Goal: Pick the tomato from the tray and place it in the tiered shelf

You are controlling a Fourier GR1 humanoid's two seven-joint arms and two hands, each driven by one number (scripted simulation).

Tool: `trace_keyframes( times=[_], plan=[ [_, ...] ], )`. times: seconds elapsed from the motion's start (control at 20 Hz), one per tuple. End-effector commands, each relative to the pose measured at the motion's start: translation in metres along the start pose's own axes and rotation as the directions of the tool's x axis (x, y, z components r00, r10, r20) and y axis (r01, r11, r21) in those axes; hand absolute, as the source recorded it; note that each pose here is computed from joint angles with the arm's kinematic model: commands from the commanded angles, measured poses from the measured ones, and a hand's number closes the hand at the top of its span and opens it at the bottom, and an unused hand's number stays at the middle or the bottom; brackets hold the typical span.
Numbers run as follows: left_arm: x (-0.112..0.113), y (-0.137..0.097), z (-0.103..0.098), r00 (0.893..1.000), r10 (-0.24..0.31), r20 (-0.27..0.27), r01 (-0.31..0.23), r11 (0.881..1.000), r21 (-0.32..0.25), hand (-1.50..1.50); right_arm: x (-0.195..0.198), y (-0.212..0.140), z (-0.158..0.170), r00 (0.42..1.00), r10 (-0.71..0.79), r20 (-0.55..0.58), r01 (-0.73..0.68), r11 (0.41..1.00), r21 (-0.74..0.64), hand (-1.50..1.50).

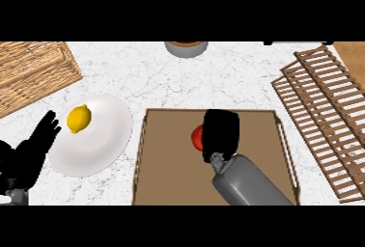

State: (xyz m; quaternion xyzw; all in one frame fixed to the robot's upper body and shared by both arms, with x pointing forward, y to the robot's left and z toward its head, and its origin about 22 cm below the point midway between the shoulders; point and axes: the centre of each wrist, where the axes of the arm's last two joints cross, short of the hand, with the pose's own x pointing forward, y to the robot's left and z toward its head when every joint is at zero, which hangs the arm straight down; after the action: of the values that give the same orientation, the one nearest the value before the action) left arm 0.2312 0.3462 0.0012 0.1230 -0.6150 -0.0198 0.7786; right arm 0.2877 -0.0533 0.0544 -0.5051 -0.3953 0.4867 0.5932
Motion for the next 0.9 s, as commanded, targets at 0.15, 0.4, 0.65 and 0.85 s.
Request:
trace_keyframes(
  times=[0.15, 0.4, 0.65, 0.85],
  plan=[
    [-0.004, 0.002, 0.005, 1.0, 0.014, 0.003, -0.014, 1.0, 0.008, 0.0, -0.054, -0.038, -0.059, 0.763, -0.286, -0.58, 0.227, 0.958, -0.174, 1.5],
    [0.004, 0.021, 0.0, 1.0, -0.005, -0.005, 0.005, 1.0, 0.003, 0.0, -0.045, -0.086, -0.052, 0.681, -0.424, -0.598, 0.257, 0.902, -0.347, 1.5],
    [-0.004, 0.008, 0.007, 1.0, -0.001, -0.02, 0.001, 1.0, 0.004, 0.0, -0.057, -0.138, -0.034, 0.599, -0.598, -0.533, 0.355, 0.795, -0.492, 1.5],
    [-0.016, 0.011, -0.001, 1.0, 0.005, -0.027, -0.005, 1.0, 0.02, 0.0, -0.056, -0.183, -0.013, 0.567, -0.71, -0.418, 0.391, 0.678, -0.622, 1.5]
  ],
)
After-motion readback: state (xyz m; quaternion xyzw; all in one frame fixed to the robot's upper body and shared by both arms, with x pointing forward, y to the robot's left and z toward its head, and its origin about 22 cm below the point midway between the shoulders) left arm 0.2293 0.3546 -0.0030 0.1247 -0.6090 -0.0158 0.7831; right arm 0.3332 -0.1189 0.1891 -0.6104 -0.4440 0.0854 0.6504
